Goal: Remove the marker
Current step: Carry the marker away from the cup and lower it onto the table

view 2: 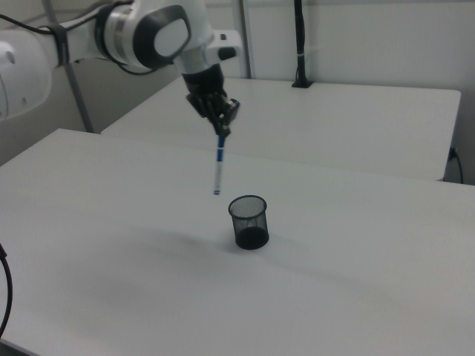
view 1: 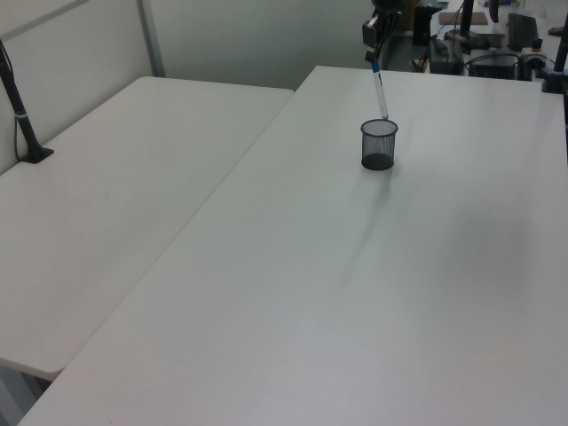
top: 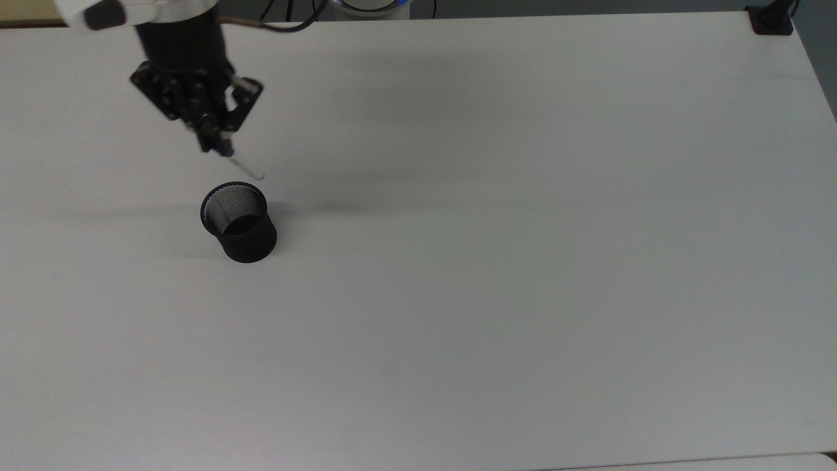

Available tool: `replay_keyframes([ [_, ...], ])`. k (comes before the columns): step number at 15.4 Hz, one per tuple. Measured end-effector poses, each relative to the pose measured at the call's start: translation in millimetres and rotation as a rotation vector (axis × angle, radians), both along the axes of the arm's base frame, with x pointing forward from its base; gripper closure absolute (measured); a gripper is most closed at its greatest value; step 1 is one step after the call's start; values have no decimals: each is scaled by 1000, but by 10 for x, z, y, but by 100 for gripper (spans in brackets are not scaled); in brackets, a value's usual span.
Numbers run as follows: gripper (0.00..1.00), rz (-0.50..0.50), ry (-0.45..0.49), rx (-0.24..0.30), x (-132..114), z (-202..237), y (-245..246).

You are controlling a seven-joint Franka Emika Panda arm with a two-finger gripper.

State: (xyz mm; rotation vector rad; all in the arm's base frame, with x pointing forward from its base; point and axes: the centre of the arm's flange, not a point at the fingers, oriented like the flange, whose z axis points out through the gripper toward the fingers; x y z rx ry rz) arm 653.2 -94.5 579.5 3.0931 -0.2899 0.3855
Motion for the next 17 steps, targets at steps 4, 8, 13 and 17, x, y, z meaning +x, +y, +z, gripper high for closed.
replay_keyframes([
  [4, 83, 67, 118, 31, -98, -62, 512],
  [8, 83, 156, 288, 44, -129, -567, 1127],
  [13, 83, 206, 474, 33, 2, -1699, 1594],
  [17, 83, 209, 554, 28, 41, -2232, 1651],
])
